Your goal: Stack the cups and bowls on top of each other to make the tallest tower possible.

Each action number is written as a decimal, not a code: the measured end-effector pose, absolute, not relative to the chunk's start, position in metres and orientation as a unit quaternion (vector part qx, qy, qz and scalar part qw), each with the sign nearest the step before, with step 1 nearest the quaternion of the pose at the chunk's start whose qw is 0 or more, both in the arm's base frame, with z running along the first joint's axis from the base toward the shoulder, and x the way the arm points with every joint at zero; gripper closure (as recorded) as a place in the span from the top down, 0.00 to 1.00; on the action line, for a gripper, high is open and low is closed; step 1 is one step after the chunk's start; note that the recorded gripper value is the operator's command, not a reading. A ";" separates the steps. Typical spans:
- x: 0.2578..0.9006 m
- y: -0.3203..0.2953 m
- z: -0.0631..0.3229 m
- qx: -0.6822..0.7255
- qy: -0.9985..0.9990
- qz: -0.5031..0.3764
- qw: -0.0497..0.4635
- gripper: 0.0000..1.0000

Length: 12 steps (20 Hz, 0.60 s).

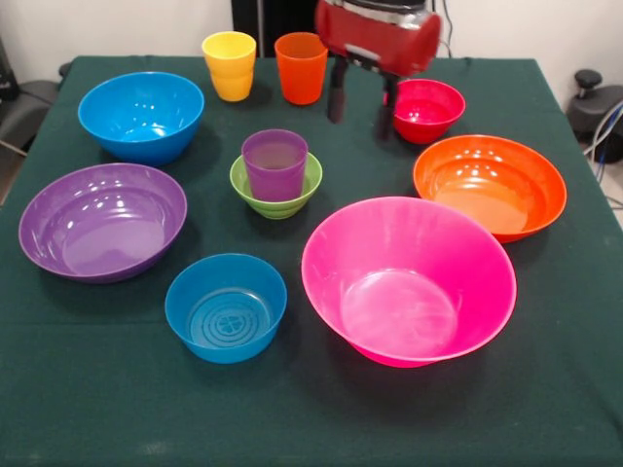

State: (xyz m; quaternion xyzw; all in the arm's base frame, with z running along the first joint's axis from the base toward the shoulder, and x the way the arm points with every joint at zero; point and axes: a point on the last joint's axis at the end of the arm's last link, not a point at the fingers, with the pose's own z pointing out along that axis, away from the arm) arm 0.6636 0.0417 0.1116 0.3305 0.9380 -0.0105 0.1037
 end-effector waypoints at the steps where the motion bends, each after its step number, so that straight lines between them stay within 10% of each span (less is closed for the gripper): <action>1: 0.664 0.046 0.109 0.316 0.943 -0.006 0.101 1.00; 12: 0.672 0.069 0.100 0.240 0.966 0.021 0.093 1.00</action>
